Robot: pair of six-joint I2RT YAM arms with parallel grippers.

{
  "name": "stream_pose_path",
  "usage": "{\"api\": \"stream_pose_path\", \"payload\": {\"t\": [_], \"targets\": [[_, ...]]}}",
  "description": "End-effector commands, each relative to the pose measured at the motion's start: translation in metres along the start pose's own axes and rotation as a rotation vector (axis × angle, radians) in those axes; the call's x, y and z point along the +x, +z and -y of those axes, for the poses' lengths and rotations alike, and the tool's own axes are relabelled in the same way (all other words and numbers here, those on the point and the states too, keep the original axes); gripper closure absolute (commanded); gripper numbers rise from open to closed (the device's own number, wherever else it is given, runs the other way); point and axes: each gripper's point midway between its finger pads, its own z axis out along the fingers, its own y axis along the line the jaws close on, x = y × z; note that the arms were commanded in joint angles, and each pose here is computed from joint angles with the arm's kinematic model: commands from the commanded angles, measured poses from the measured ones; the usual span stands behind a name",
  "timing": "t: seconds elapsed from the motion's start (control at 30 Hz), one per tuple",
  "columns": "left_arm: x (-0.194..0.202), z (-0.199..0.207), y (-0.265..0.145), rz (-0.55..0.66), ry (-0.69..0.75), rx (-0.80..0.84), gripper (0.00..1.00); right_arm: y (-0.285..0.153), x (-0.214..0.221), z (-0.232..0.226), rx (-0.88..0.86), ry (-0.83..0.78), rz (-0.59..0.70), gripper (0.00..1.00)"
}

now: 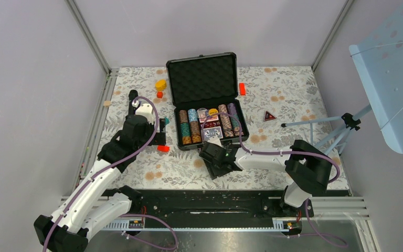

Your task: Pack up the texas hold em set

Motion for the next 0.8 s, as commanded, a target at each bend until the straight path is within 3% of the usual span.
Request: {"api": "stream_pose_path", "payload": {"t": [0.0,0.33,0.77], "targets": [[-0.009,0.003,0.001,0.034,-0.014,0.016,0.01,0.009,0.083,0.032,0.123,-0.017,-0.295,0.42],[-0.009,0.003,0.001,0.035,-0.014,0.016,0.01,0.028,0.055,0.033,0.194,-0.005,-0.223,0.4],[-0.009,0.003,0.001,0.036,-0.014,0.015,0.01,0.034,0.055,0.044,0.219,0.001,-0.227,0.56]]}}
